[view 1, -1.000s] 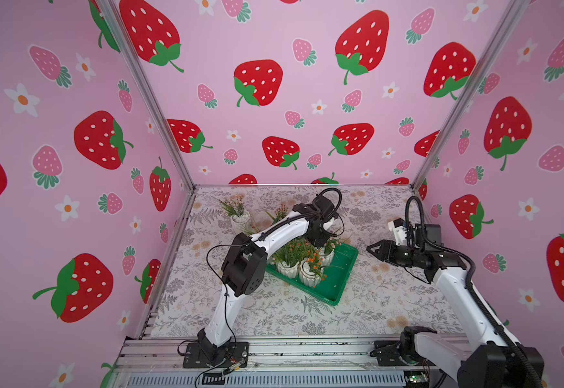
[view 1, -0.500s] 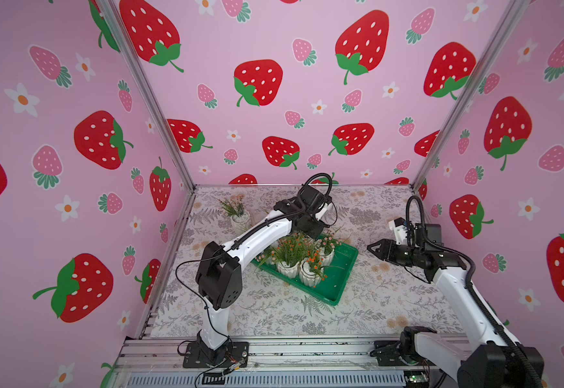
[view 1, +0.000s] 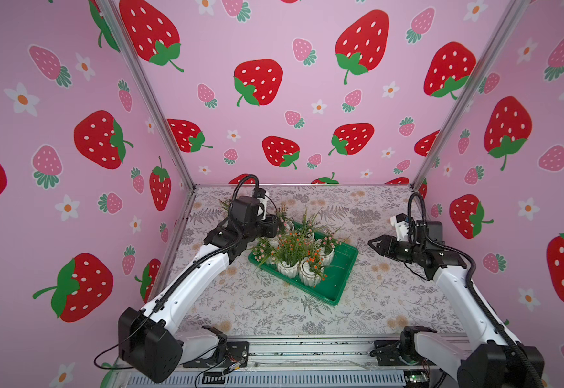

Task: Put the potted gypsophila into the storage box
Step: Pick up the baby's breath potted plant from the center of the board.

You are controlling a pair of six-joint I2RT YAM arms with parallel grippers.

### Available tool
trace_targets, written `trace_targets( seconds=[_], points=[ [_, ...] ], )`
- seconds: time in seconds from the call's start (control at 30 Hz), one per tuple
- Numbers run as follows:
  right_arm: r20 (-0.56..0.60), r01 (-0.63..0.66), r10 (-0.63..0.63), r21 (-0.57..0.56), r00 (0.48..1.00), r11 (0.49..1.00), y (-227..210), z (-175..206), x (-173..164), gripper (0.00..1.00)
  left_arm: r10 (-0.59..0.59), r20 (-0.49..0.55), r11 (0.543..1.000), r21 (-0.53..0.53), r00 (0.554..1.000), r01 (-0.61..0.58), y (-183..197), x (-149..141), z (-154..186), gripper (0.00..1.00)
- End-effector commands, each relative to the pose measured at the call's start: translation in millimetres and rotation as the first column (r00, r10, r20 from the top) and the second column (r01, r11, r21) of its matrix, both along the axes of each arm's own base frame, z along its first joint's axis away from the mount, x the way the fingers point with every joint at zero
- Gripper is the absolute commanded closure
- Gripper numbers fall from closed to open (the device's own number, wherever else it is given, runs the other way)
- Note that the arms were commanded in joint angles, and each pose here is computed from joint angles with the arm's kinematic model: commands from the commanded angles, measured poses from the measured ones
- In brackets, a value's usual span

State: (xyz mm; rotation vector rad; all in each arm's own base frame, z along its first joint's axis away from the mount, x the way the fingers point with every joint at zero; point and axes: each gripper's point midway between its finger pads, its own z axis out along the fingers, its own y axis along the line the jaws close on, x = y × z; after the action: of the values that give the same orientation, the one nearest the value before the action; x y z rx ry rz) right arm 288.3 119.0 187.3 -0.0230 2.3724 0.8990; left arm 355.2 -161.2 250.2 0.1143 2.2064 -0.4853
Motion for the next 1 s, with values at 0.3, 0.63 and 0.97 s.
trace_targets(
  seconds=[0.3, 0.63, 0.97],
  points=[
    [0.044, -0.070, 0.073, -0.067, 0.996, 0.995, 23, 15, 15, 0.49, 0.443, -0.208, 0.867, -0.146, 0.872, -0.476, 120, -15, -47, 0.54],
    [0.051, -0.105, 0.109, -0.078, 0.993, 0.991, 34, 22, 19, 0.49, 0.558, -0.342, 0.756, -0.166, 0.756, -0.633, 179, -1, -93, 0.57],
    [0.060, -0.174, 0.178, -0.059, 0.982, 0.983, 56, 29, 20, 0.49, 0.504, -0.330, 0.801, -0.168, 0.798, -0.575, 182, 56, -103, 0.58]
  ],
)
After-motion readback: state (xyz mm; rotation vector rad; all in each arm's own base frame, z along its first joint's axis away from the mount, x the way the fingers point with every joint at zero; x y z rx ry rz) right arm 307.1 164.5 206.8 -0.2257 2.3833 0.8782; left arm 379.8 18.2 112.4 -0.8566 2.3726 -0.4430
